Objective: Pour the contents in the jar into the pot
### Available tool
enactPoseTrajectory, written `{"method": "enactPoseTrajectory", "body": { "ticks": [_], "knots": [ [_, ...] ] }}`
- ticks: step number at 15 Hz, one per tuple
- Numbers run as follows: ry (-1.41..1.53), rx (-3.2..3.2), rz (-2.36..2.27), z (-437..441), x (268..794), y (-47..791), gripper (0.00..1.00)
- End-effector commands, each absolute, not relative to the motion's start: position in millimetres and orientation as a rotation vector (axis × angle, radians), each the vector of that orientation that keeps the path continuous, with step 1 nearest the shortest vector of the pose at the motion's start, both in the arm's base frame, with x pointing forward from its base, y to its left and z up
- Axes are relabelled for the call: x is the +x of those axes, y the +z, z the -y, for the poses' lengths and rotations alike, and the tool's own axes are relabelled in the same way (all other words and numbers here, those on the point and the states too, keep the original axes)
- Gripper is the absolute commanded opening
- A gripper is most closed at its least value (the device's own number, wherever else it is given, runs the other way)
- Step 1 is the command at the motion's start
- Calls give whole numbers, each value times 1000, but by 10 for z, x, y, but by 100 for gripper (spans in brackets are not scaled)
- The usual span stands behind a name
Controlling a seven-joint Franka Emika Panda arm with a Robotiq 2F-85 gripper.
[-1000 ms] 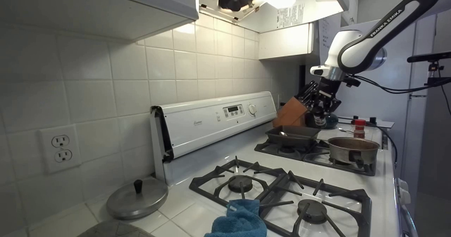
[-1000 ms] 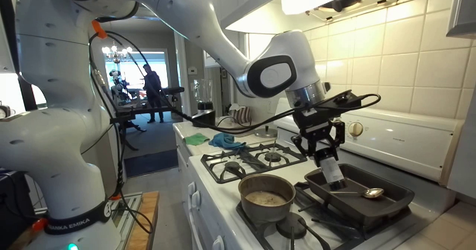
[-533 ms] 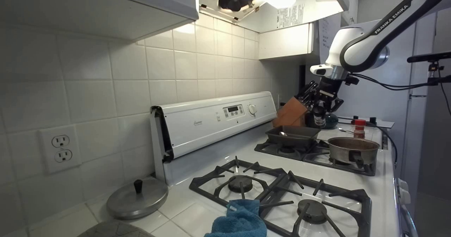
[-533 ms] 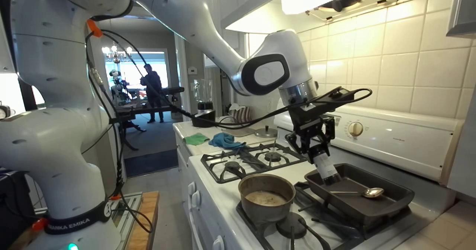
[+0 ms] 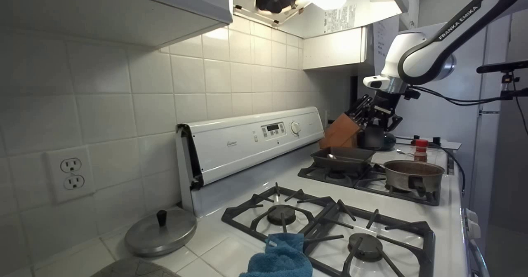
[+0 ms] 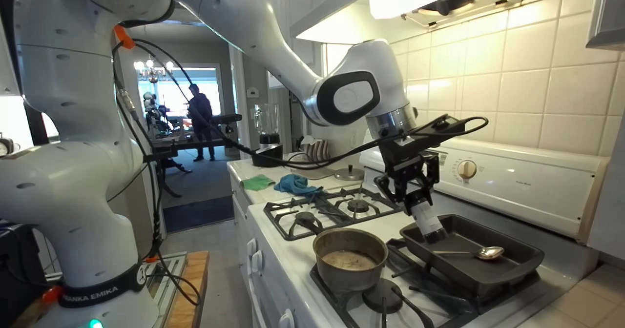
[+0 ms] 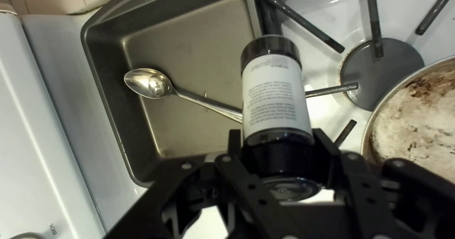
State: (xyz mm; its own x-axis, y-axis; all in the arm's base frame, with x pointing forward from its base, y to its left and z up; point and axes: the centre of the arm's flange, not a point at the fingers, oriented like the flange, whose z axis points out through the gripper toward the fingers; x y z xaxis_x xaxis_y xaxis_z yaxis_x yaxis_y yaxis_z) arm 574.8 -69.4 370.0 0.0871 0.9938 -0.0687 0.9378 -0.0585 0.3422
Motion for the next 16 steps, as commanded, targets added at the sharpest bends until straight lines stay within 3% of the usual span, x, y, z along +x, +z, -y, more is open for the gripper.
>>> {"method": "enactPoseTrajectory", "body": {
  "ticks": [1, 16],
  "knots": [
    [194, 1987, -1989, 618, 5744, 3716, 25],
    [-406, 1313, -2398, -117, 5585, 3576, 25]
  ]
}}
